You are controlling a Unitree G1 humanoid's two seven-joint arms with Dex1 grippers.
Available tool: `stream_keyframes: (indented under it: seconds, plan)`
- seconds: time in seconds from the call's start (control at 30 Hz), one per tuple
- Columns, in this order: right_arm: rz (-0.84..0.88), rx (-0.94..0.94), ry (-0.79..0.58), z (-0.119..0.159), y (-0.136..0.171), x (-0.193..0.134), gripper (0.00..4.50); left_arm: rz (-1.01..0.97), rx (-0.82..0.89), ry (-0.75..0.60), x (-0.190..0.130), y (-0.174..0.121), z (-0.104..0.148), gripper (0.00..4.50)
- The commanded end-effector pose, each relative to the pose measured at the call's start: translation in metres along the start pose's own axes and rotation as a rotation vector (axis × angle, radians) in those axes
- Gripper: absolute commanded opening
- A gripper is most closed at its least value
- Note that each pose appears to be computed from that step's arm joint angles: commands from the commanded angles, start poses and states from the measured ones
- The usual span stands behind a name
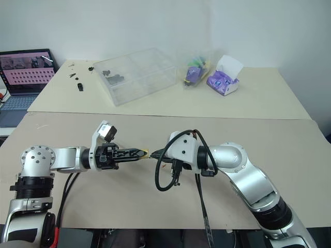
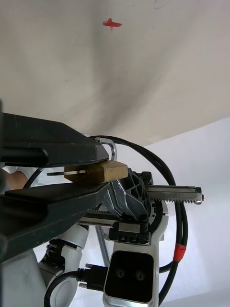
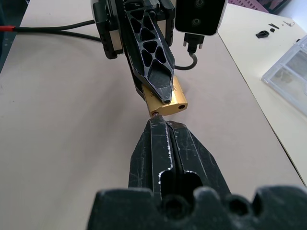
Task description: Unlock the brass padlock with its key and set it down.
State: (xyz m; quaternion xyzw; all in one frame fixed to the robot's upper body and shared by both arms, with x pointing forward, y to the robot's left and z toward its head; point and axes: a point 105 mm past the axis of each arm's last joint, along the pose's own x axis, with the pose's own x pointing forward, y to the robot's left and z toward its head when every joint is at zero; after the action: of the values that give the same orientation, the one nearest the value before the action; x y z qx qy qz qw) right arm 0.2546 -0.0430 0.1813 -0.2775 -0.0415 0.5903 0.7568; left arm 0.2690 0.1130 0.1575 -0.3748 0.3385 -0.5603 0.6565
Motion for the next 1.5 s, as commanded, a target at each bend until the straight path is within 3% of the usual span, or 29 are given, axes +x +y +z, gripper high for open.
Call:
stream_keyframes:
  seconds: [0.03,0.33,0.7,1.03,1.33,1.5]
  plan:
    - [-0.036,0.004,0.003,-0.007,-0.015,-0.010,0.06,-0.063,0.045,-0.006,-0.001,-0.017,0.006,0.04]
    - [-0.043,0.023,0.024,-0.027,-0.022,-0.008,0.06,-0.066,0.044,-0.015,-0.002,-0.017,0.007,0.04]
    - [0.023,0.007,-0.085,0.008,-0.002,0.011,0.06,-0.063,0.039,-0.019,-0.002,-0.015,0.007,0.04]
    - [0.040,0.027,-0.077,0.008,0.007,0.012,0.06,-0.062,0.032,-0.013,-0.002,-0.014,0.006,0.04]
    - [0.017,0.038,-0.010,-0.010,0.004,0.003,0.06,-0.050,0.053,-0.009,-0.004,-0.014,0.005,0.04]
    - [-0.068,0.059,0.085,-0.042,-0.009,-0.008,0.06,0.022,0.073,0.007,-0.017,-0.009,0.000,0.04]
